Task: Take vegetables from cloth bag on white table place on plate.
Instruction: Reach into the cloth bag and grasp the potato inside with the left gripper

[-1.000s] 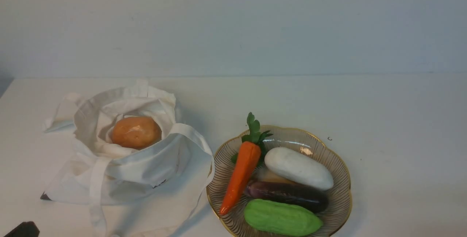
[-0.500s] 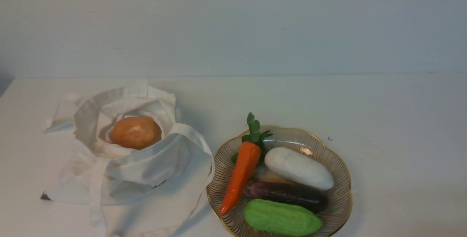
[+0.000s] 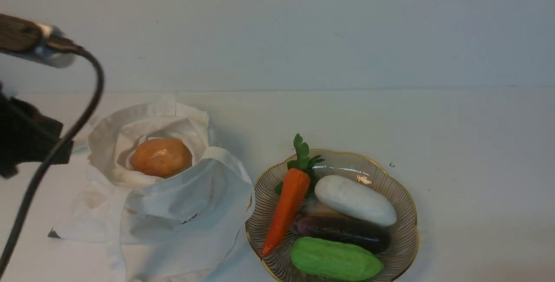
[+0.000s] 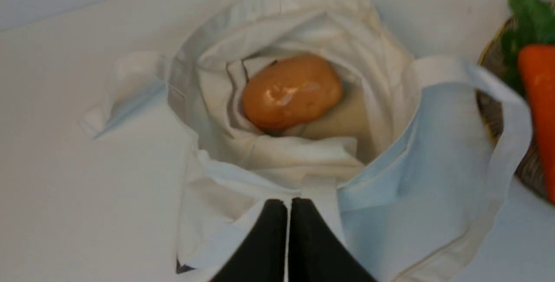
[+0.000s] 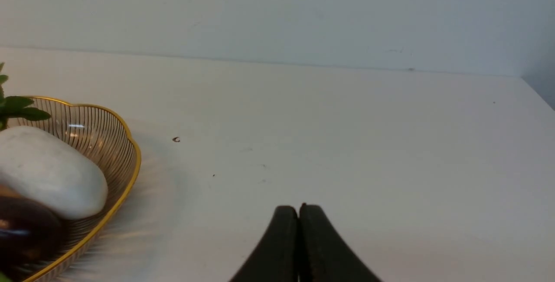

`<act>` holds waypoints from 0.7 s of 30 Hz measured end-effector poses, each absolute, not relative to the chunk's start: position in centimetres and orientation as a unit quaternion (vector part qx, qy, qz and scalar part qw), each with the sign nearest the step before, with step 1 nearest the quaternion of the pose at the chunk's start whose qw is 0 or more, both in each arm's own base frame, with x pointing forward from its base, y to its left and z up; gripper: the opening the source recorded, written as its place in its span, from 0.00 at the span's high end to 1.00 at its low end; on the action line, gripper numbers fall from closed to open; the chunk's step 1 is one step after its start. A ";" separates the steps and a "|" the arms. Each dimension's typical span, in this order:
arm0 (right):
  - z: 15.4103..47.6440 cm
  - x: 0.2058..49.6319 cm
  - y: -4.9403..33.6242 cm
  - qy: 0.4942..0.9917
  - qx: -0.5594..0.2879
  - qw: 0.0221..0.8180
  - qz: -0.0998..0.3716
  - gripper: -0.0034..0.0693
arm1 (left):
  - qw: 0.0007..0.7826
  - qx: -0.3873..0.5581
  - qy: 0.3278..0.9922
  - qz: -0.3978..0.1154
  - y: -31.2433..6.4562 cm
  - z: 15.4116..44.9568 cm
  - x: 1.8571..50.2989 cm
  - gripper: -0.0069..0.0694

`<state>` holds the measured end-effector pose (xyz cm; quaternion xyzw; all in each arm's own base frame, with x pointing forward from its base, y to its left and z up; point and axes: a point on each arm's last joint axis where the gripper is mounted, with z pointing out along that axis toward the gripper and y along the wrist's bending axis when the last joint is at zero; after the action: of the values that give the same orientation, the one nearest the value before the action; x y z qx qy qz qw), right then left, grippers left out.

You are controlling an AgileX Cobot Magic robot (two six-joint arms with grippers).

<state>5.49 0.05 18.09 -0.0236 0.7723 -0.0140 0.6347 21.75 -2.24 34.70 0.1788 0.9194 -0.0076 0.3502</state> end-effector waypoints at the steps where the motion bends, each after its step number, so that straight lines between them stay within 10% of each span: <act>1: 18.1 5.5 0.1 0.772 -0.024 0.635 -0.014 0.97 | 0.327 0.203 0.923 -0.003 -2.3 34.1 23.3 0.92; 15: 18.1 5.5 0.1 0.772 -0.024 0.635 -0.014 0.97 | 0.222 0.358 0.907 0.007 -5.1 27.2 33.2 0.87; 21: 18.1 5.5 0.1 0.772 -0.024 0.635 -0.014 0.97 | 0.264 0.368 0.892 0.015 -6.2 25.4 35.4 0.59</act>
<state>5.49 0.05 18.09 -0.0236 0.7723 -0.0140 0.6347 35.35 -6.22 25.40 0.3677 0.8916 0.0150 0.2638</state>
